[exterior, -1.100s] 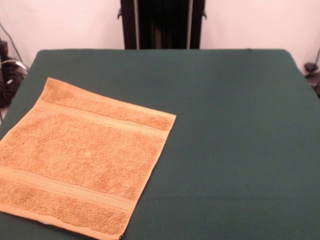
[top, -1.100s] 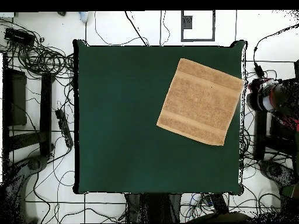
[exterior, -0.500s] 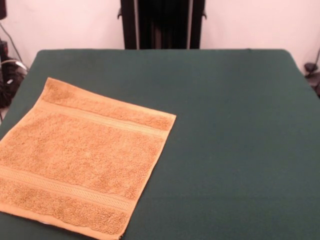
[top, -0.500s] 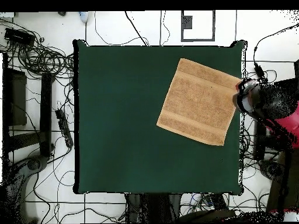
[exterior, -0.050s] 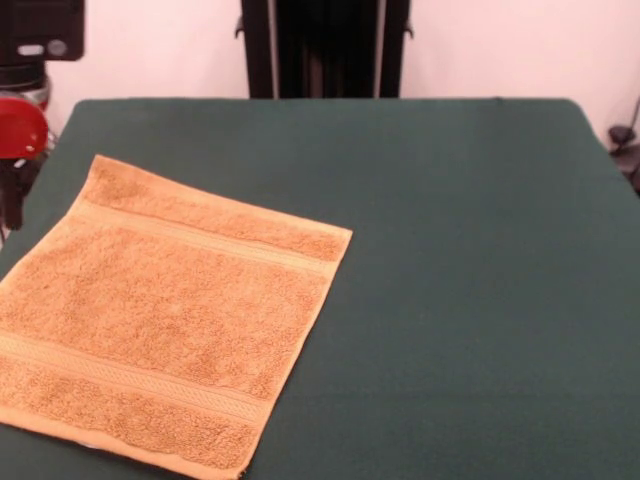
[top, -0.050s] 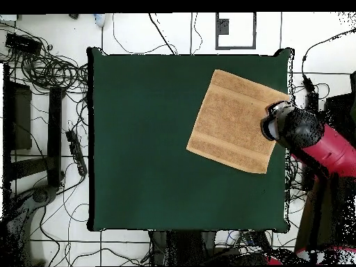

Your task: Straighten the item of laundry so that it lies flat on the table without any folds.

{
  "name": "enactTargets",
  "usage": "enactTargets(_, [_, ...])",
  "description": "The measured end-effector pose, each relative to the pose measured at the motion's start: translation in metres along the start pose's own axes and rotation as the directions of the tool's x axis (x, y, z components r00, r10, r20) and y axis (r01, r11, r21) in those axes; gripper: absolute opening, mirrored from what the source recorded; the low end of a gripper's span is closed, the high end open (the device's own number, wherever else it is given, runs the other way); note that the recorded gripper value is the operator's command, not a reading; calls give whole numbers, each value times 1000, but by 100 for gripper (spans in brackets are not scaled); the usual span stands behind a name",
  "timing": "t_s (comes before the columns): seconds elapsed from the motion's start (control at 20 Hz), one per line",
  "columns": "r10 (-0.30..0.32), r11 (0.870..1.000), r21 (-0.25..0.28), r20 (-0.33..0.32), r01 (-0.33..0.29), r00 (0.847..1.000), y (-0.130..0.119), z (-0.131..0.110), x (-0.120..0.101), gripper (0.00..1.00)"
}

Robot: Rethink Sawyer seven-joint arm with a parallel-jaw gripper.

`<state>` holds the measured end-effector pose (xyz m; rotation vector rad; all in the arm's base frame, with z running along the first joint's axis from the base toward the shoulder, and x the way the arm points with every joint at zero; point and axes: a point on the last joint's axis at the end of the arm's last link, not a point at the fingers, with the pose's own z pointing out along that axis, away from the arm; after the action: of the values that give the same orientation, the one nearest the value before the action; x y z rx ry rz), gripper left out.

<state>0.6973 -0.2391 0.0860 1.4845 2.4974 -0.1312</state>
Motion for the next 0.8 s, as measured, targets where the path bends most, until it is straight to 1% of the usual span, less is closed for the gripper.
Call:
enactTargets(0.15, [31,1000,7,6,-31,1000,-8,8,17,100])
enactTargets(0.25, [51,999,10,7,-51,999,-16,13,24,100])
enactTargets(0.4, [63,998,13,10,-63,998,-24,18,28,100])
enactTargets(0.5, [72,997,16,15,-73,997,-32,23,30,100])
enactTargets(0.55, [81,997,19,21,-81,997,-41,27,32,100])
enactTargets(0.7, [92,995,22,26,-93,995,-50,32,32,100])
enactTargets(0.8, [107,994,28,27,-108,994,-60,36,29,100])
